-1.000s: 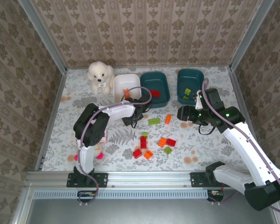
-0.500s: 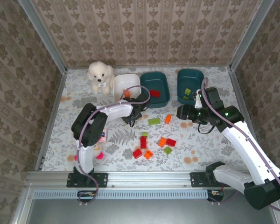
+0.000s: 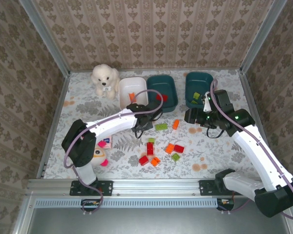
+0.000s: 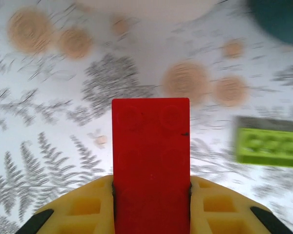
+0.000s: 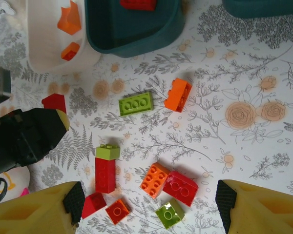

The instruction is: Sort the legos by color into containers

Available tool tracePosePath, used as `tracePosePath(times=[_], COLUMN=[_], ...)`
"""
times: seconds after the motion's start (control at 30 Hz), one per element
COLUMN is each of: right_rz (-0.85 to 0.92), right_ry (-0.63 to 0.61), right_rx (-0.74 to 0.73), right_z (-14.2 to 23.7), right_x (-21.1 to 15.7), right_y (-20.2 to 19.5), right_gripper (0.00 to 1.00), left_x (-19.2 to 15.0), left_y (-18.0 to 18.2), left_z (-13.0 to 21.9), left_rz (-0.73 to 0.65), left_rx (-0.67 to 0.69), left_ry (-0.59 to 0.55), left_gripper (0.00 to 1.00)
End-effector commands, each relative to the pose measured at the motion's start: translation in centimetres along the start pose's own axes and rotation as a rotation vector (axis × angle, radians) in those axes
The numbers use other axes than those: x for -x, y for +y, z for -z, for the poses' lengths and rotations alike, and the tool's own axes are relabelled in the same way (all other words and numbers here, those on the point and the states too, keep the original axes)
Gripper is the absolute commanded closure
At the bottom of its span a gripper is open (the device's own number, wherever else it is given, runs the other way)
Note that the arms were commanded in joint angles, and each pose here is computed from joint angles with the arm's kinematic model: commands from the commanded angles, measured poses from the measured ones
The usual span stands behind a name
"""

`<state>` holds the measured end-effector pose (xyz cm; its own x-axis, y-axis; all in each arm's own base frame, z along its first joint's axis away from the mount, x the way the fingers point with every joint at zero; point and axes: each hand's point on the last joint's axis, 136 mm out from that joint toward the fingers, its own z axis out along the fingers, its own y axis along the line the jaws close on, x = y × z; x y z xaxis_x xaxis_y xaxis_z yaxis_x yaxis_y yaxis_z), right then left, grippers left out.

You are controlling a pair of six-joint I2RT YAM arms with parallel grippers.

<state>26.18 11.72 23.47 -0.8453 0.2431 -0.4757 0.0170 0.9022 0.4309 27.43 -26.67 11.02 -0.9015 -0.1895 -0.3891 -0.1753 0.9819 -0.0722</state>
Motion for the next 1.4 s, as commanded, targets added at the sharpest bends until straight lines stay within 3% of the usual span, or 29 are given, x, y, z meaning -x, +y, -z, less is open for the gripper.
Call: tracePosePath(times=[0.0, 0.13, 0.37, 0.6, 0.83, 1.17, 1.37], right_rz=[0.011, 0.004, -0.026, -0.039, -0.054, -0.057, -0.058], right_ry=[-0.059, -0.073, -0.094, -0.113, -0.096, -0.084, -0.077], right_rx=[0.007, -0.006, 0.001, 0.026, 0.03, 0.03, 0.03], right_z=[1.3, 1.7, 2.1, 2.4, 1.9, 1.5, 1.4], right_x=[1.5, 2.2, 4.0, 5.2, 4.3, 4.0, 3.9], right_y=[0.5, 0.3, 0.5, 1.0, 0.6, 0.4, 0.4], right_gripper=[0.26, 0.26, 0.26, 0.26, 0.26, 0.26, 0.26], left_x=[1.9, 4.4, 6.9, 8.4, 9.8, 9.9, 9.4], left_y=[-2.0, -5.8, -10.0, -10.6, -11.3, -11.8, -11.8], left_z=[2.7, 2.3, -0.4, -4.5, -5.8, -8.2, -9.5], left_rz=[-0.124, -0.137, -0.056, 0.13, 0.198, 0.23, 0.24], left_rx=[-0.062, -0.137, -0.154, -0.158, -0.194, -0.206, -0.196], left_ry=[0.004, 0.047, 0.167, 0.295, 0.278, 0.303, 0.322], left_gripper=[0.84, 0.85, 0.88, 0.96, 0.95, 0.92, 0.8])
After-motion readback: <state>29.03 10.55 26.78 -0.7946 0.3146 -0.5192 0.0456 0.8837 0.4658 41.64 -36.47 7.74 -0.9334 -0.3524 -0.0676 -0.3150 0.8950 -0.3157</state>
